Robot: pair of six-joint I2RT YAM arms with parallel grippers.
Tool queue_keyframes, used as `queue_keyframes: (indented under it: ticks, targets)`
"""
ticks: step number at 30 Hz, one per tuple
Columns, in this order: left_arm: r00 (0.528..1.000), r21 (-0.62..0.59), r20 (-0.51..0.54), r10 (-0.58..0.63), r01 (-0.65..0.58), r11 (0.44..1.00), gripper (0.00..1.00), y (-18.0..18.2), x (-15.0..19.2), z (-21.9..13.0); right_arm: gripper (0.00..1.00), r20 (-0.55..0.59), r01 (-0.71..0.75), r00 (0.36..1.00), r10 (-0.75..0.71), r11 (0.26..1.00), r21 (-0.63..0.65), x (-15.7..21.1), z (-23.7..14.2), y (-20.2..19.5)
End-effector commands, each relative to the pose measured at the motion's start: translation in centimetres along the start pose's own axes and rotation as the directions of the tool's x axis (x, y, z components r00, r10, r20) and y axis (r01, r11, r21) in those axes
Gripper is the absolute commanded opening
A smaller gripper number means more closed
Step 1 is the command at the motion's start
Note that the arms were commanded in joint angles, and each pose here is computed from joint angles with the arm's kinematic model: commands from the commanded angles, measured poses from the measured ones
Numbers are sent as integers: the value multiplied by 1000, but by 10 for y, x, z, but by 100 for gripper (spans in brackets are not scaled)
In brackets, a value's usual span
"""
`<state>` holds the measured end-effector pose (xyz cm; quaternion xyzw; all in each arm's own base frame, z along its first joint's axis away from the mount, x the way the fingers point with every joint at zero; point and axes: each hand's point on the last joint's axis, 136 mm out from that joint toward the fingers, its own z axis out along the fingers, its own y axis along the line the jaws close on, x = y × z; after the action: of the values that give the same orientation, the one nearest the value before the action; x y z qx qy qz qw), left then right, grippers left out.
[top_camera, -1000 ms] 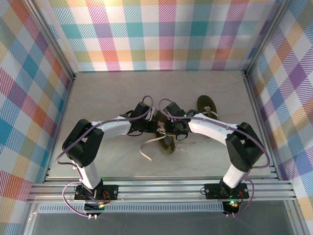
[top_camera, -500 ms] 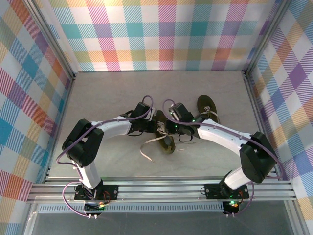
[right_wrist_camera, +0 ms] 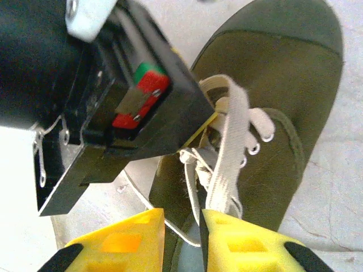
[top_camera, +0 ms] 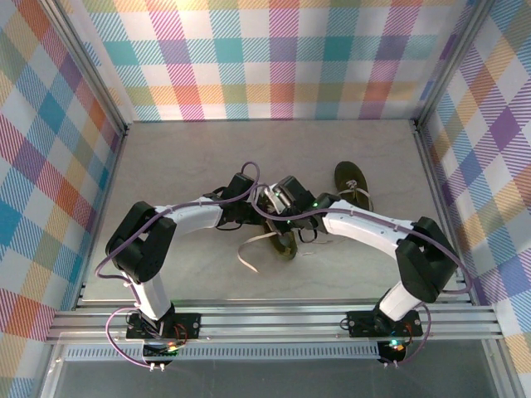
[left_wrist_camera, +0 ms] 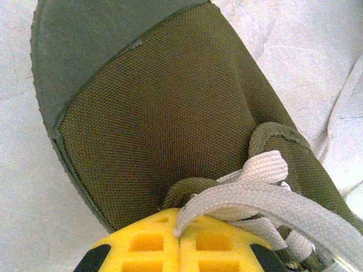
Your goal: Tie the shoes
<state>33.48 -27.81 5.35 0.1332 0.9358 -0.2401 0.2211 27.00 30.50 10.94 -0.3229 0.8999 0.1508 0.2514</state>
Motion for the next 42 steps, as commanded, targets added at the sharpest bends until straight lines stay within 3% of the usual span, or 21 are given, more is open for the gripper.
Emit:
queue_keyframes:
  ticks: [1, 16, 25, 42]
  targets:
    - [1000, 18, 15, -17, 17, 1000, 0, -1, -3, 1, 24, -15, 89, 996, -89, 996, 21, -2, 4, 2]
    - [999, 26, 16, -28, 27, 999, 0, 0, -3, 1, 26, -61, 123, 991, -115, 982, 143, 5, 26, -19]
    - [1000, 32, 16, -26, 25, 999, 0, -1, -4, 1, 31, -47, 161, 987, -156, 980, 120, 2, 28, -12]
    - [1000, 40, 7, -27, 26, 999, 0, -2, -3, 3, 32, 32, 167, 984, -173, 977, 130, -11, 16, -6]
